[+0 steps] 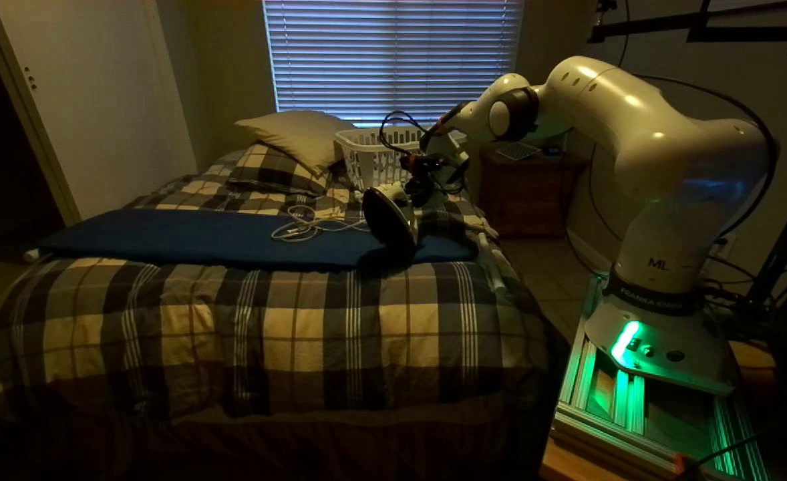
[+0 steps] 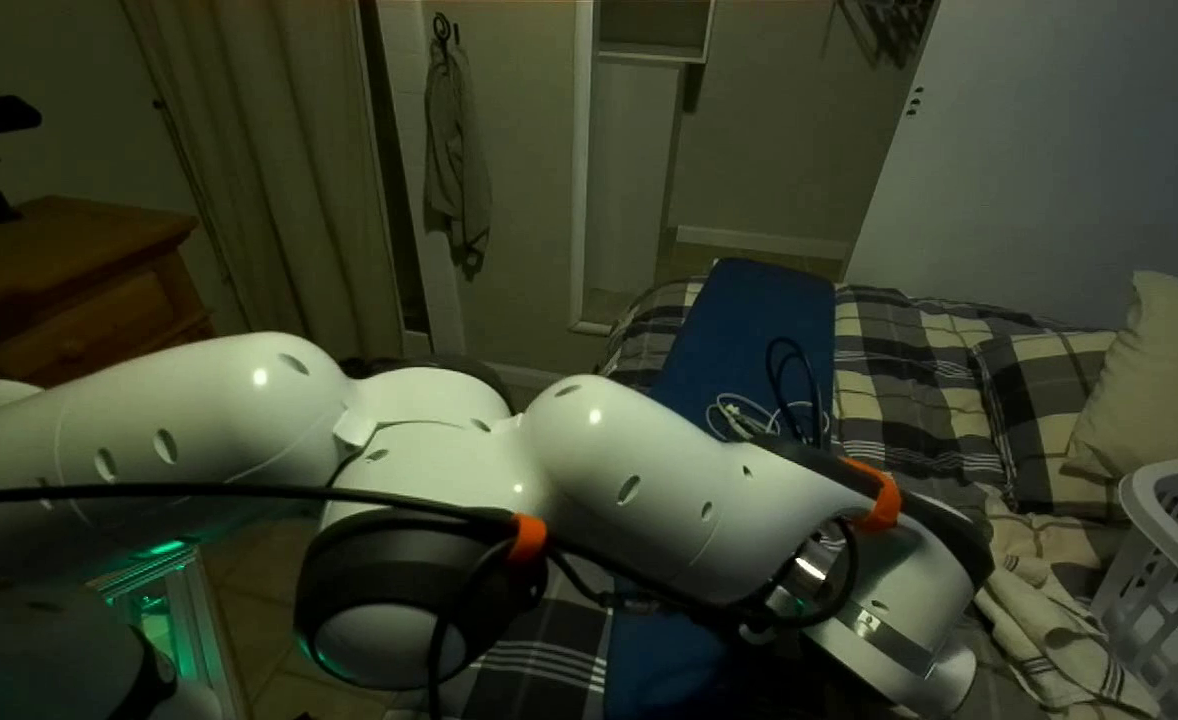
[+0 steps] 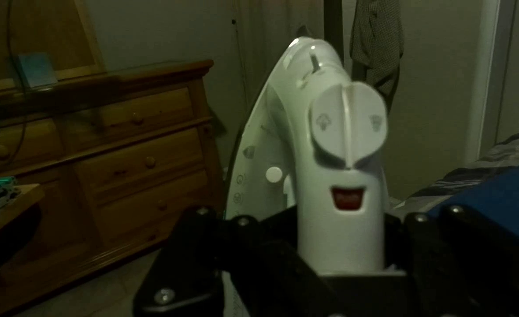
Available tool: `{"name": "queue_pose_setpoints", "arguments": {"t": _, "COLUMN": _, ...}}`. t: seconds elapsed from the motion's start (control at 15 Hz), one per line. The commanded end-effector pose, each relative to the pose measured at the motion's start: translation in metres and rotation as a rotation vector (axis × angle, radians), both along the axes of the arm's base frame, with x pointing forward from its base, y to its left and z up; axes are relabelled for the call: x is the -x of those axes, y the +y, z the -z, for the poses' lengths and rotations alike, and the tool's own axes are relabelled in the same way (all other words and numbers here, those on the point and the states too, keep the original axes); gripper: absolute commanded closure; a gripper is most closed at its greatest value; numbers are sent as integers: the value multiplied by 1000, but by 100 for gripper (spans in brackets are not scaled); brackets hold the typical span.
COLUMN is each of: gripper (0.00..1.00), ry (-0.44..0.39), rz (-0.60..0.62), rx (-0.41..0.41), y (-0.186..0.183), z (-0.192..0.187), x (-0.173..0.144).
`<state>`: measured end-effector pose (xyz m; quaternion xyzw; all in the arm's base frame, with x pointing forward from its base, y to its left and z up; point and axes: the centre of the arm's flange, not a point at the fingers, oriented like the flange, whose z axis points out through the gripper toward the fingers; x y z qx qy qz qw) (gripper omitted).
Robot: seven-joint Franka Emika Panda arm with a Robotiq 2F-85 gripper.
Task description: Put the iron in an upright position
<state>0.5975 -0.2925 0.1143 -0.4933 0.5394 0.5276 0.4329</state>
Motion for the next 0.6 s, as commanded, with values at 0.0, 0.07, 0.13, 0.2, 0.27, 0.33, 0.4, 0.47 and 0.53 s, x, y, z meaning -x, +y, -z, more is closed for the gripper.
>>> {"name": "queue_pose_setpoints", "arguments": {"t": 0.0, "gripper": 100, "ry": 14, "rz": 2, "rx": -125, "y": -18, "z": -7, "x": -13}}
{"name": "queue_pose_setpoints", "arguments": {"t": 0.07, "gripper": 100, "ry": 17, "rz": 3, "rx": -130, "y": -21, "z": -4, "x": -12}}
{"name": "queue_pose_setpoints", "arguments": {"t": 0.13, "gripper": 100, "ry": 19, "rz": 5, "rx": -137, "y": -24, "z": -2, "x": -11}}
{"name": "queue_pose_setpoints", "arguments": {"t": 0.2, "gripper": 100, "ry": 23, "rz": 6, "rx": -139, "y": -26, "z": 1, "x": -10}}
{"name": "queue_pose_setpoints", "arguments": {"t": 0.27, "gripper": 100, "ry": 14, "rz": 6, "rx": -131, "y": -28, "z": 4, "x": -10}}
{"name": "queue_pose_setpoints", "arguments": {"t": 0.33, "gripper": 100, "ry": 11, "rz": 7, "rx": -130, "y": -30, "z": 7, "x": -9}}
{"name": "queue_pose_setpoints", "arguments": {"t": 0.4, "gripper": 100, "ry": 3, "rz": -6, "rx": -110, "y": -32, "z": 11, "x": -7}}
{"name": "queue_pose_setpoints", "arguments": {"t": 0.47, "gripper": 100, "ry": -3, "rz": -16, "rx": -89, "y": -33, "z": 13, "x": -6}}
{"name": "queue_pose_setpoints", "arguments": {"t": 0.53, "gripper": 100, "ry": -10, "rz": -24, "rx": -68, "y": -34, "z": 16, "x": -5}}
